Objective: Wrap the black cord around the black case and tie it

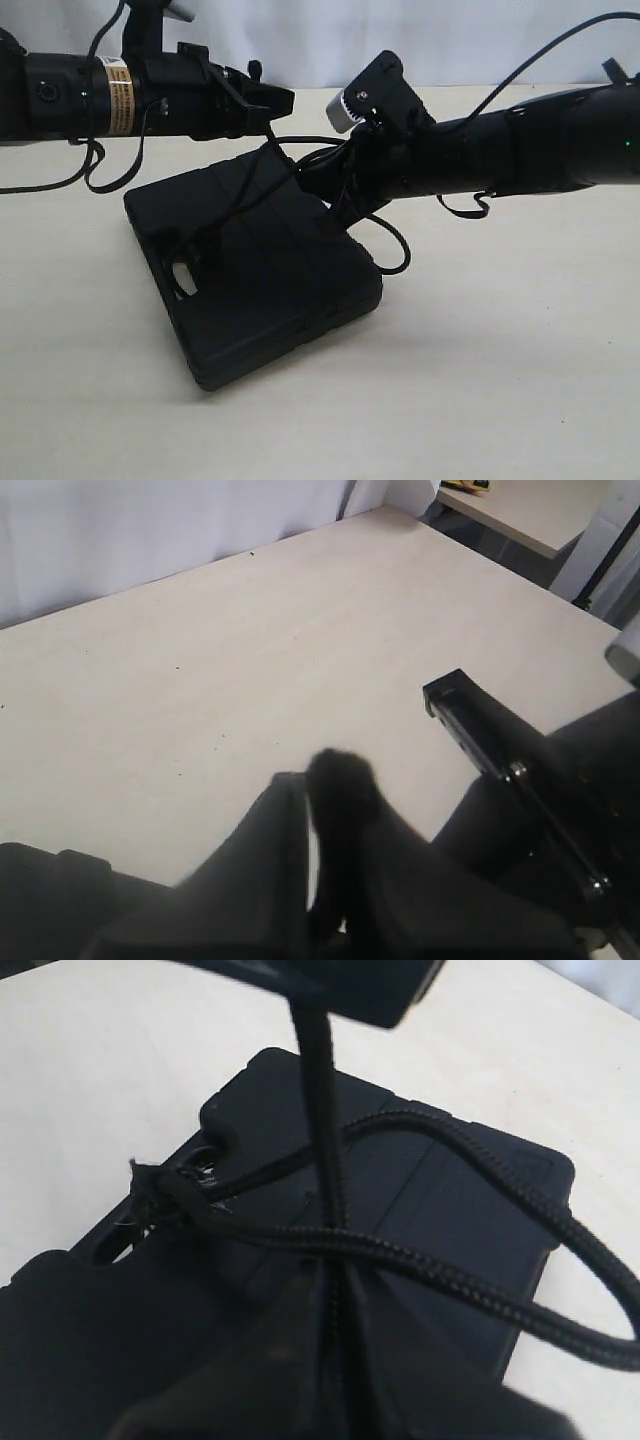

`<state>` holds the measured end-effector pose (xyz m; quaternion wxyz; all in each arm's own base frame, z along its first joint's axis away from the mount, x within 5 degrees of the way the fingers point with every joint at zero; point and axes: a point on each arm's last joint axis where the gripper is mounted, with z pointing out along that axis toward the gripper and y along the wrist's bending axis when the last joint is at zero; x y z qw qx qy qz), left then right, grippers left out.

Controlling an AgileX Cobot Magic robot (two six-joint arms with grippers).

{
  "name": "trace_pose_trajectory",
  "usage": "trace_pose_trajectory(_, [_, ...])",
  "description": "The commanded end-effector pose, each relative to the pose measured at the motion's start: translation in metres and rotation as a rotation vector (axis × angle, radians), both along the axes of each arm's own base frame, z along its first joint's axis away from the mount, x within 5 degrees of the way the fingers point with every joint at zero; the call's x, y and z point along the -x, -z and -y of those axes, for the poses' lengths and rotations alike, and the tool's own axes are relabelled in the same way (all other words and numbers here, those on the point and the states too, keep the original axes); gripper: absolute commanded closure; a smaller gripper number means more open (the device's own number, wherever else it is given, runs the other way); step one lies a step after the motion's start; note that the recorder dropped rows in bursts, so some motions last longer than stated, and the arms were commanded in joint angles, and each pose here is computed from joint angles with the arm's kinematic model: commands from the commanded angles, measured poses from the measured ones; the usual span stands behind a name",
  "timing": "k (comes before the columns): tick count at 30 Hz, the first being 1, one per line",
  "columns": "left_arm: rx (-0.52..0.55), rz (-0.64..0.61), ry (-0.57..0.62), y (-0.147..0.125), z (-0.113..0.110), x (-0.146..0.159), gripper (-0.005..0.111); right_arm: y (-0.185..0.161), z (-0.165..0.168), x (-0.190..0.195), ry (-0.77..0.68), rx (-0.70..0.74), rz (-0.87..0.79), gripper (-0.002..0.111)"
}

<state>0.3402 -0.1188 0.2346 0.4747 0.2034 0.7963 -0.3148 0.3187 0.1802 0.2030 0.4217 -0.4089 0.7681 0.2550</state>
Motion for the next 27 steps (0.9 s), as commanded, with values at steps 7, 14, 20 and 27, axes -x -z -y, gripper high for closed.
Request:
trace_pose_trajectory(7, [-0.023,0.066,-0.002,-0.023,-0.003,0.007,0.107,-0.002,0.009,-0.002,0.155,0.024,-0.120,0.060])
trace_pose_trajectory(14, [-0.056,0.139,-0.084,-0.056,-0.013,0.020,0.107,-0.054,0.049,0.023,0.217,0.286,-0.033,0.037])
trace_pose_trajectory(20, [-0.007,0.118,-0.083,-0.063,-0.012,0.024,0.107,-0.099,0.026,0.052,0.106,0.098,0.091,0.052])
trace_pose_trajectory(27, [0.024,0.079,0.040,-0.063,-0.004,0.033,0.107,-0.084,-0.004,0.037,0.076,0.118,0.179,0.064])
